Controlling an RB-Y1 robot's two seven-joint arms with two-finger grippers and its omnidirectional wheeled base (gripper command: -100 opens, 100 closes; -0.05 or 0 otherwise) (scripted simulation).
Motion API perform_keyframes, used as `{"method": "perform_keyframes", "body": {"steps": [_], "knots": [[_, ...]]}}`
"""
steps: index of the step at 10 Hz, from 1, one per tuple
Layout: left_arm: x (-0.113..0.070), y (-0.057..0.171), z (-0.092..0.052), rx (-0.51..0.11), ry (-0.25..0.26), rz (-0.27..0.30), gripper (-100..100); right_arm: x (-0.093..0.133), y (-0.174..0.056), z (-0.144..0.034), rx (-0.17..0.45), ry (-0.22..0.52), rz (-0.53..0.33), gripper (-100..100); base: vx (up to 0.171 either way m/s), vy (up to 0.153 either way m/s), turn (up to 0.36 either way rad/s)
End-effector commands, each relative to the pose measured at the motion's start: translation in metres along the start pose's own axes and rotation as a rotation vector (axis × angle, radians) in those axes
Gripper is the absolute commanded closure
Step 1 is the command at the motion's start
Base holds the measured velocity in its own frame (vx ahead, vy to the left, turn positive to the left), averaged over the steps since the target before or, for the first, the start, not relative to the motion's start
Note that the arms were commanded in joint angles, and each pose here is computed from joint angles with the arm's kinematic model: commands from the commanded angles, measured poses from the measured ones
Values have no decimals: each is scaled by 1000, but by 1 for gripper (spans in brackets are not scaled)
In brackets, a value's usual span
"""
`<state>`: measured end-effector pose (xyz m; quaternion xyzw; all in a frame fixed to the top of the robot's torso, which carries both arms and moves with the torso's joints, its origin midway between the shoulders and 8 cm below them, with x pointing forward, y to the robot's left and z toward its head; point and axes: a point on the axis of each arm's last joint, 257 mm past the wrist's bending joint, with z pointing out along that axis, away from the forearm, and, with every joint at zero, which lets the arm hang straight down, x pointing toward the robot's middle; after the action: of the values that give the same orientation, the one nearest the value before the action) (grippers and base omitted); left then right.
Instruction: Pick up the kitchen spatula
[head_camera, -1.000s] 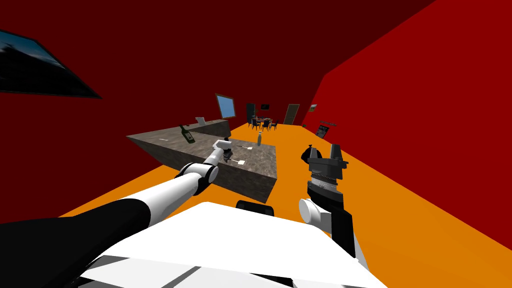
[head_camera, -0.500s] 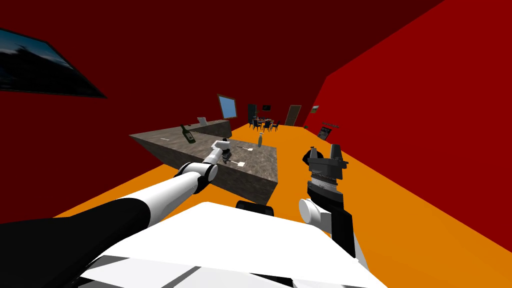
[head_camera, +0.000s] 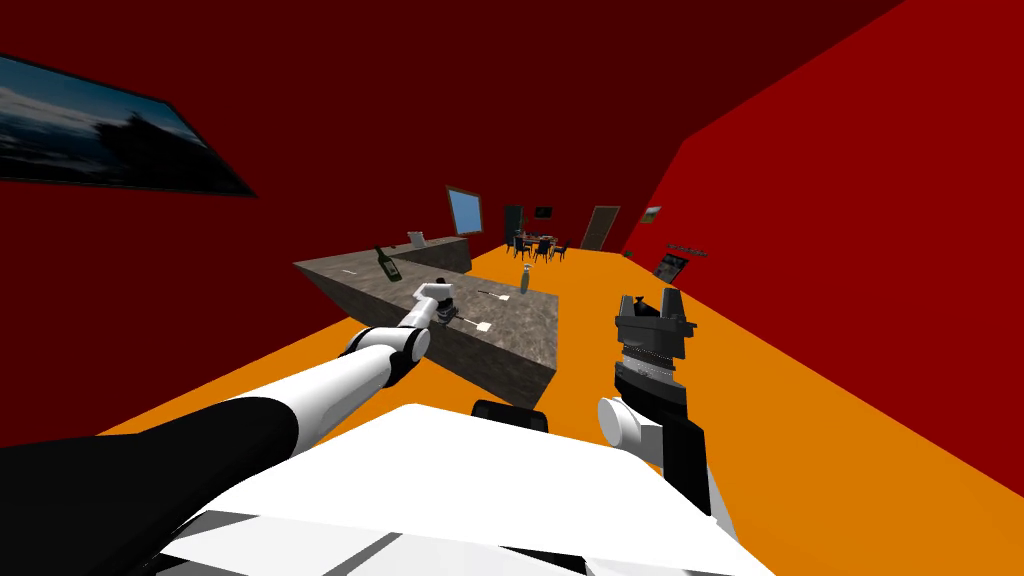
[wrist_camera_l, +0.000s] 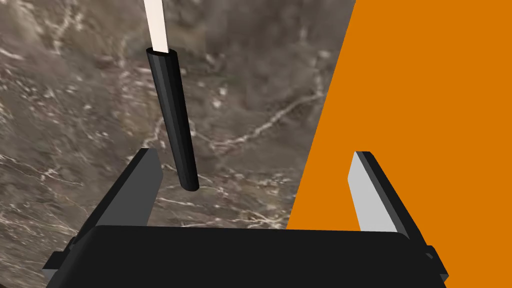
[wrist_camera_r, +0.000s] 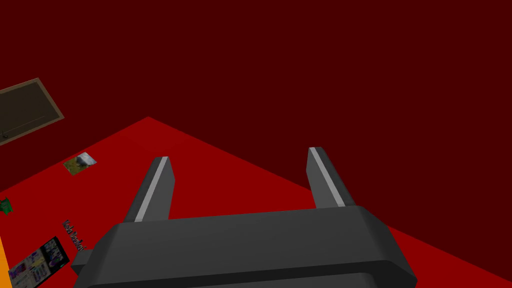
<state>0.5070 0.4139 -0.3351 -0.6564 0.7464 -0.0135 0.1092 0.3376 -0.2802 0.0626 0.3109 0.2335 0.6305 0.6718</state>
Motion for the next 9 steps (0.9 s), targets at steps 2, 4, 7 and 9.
{"method": "perform_keyframes", "body": {"steps": [2,4,7,9], "knots": [[-4,3,0,0,4,64,-100,0,0,0,0,0,0,0,-3,-5,15],[-4,3,0,0,4,64,-100,0,0,0,0,0,0,0,-3,-5,16],[-4,3,0,0,4,64,-100,0,0,0,0,0,0,0,5,9,-27],[4,1,2,-4,3,46,-100,0,0,0,0,0,0,0,-5,34,-81]]}}
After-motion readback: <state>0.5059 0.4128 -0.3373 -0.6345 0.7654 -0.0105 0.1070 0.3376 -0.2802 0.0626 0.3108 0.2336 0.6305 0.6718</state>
